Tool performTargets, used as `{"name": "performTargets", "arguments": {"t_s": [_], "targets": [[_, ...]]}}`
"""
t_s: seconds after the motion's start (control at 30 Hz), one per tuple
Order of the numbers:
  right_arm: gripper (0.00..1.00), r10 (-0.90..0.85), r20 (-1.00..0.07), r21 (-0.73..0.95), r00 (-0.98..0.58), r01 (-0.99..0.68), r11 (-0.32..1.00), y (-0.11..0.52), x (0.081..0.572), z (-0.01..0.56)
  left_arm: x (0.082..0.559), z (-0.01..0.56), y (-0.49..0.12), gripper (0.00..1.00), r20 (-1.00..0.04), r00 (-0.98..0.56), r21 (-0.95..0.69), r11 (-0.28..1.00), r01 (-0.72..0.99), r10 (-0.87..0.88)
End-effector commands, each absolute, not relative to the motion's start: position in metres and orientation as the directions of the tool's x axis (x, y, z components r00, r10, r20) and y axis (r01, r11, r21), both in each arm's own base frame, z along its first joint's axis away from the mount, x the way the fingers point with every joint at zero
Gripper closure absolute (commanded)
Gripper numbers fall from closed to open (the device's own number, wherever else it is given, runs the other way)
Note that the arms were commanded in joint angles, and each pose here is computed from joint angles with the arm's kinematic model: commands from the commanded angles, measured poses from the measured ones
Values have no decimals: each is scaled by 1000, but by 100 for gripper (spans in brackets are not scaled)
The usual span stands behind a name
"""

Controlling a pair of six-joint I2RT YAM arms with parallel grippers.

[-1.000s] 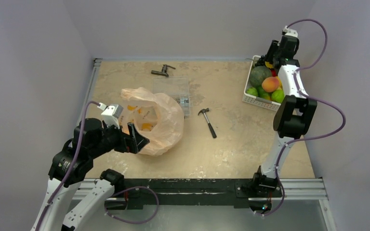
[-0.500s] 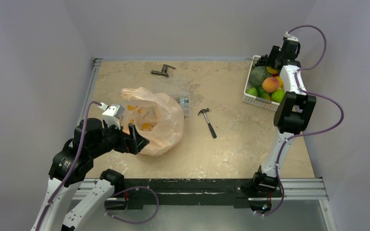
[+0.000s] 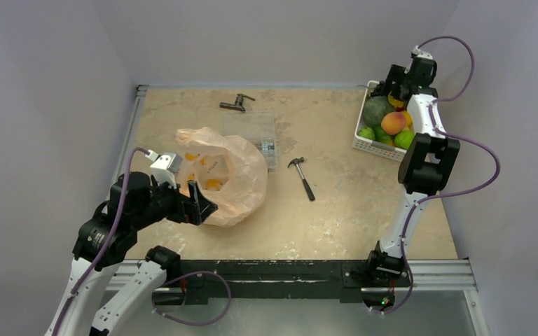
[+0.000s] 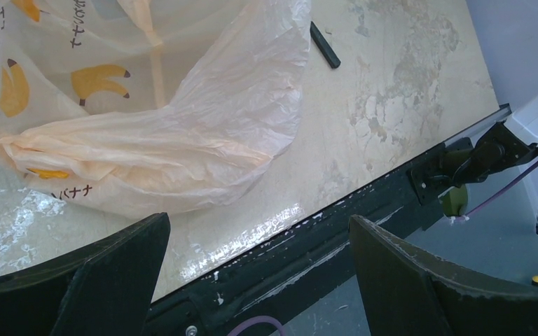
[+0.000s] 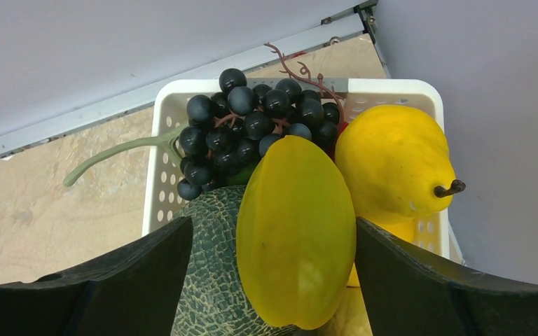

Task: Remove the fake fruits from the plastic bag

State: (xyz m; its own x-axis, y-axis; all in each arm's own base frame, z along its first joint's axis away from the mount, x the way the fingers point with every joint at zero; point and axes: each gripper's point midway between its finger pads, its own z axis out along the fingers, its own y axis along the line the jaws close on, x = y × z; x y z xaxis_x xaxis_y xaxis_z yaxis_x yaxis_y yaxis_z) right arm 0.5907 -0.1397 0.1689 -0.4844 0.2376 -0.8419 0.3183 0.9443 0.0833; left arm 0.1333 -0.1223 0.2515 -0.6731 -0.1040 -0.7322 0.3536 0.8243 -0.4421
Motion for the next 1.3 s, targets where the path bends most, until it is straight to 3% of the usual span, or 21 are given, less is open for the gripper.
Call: {"name": "performTargets", "arguments": {"t_s": [0.0,0.17,0.73,1.0,1.27], "targets": [[17,228,-877,83,-422,335,939,-146,595,205,136,255,-126,0,-738,-666,-455,812,366,-114],[11,221,-885,71,-409,350,934,-149,592,216,135,256,-126,0,-740,-662,-456,810,369,-114],[8,222,-891,58,-396,386,921,-155,584,239,131,255,-125,0,-738,-665,-456,809,370,-112],[1,320,-899,147,-298,484,863,-147,523,317,135,277,-114,0,-779,-610,-428,835,345,-147],[1,304,-920,203,-248,362,910,-99,447,366,131,305,-113,0,-798,-568,-454,819,351,-199]]}}
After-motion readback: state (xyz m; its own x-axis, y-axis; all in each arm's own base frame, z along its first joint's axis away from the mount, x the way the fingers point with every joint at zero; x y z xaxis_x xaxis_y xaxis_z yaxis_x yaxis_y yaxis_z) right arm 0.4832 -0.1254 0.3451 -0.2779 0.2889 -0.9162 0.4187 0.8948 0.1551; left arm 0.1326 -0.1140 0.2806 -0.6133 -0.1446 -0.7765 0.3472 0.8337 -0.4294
